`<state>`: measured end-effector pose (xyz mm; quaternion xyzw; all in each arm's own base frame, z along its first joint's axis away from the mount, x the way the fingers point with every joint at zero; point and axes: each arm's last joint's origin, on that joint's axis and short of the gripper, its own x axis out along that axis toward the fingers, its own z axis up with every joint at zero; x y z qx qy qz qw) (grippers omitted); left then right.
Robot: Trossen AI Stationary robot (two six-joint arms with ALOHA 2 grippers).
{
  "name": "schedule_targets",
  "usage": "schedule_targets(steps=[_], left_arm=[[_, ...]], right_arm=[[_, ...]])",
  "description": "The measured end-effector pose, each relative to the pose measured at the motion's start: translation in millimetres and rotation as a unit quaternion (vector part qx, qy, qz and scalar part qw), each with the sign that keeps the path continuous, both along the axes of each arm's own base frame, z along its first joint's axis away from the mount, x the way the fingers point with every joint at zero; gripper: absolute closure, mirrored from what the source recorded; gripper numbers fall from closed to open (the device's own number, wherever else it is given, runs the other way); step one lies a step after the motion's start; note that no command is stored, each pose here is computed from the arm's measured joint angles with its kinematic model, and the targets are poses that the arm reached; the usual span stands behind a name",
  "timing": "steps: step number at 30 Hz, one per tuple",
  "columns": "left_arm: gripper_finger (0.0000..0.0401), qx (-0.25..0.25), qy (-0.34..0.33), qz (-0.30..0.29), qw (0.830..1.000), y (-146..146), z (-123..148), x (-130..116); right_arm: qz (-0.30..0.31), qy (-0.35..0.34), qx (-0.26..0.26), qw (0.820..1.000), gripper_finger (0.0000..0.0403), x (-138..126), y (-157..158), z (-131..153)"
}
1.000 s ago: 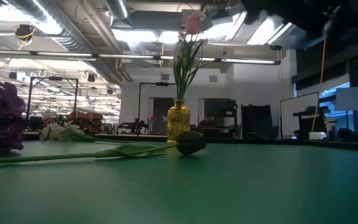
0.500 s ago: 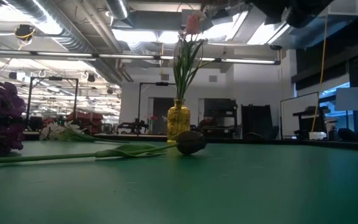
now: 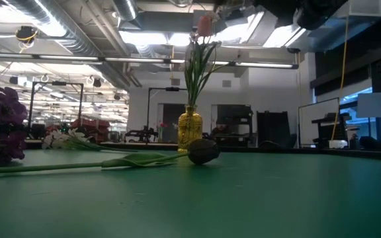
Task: Sort flowers into vase by color
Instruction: Adjust the transparent vase to an upright position
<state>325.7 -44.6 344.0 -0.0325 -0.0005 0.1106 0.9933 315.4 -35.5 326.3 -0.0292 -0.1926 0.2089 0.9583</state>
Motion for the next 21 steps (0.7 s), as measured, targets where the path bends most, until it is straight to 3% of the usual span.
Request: schedule_targets(steps=[21], left_arm=[[0.0228, -0.010, -0.009, -0.015, 1.000, 4.4, -3.0, 5.7]], right_arm=[[0.018, 0.020, 0.009, 1.000, 0.0146, 0.9, 2.4, -2.2]])
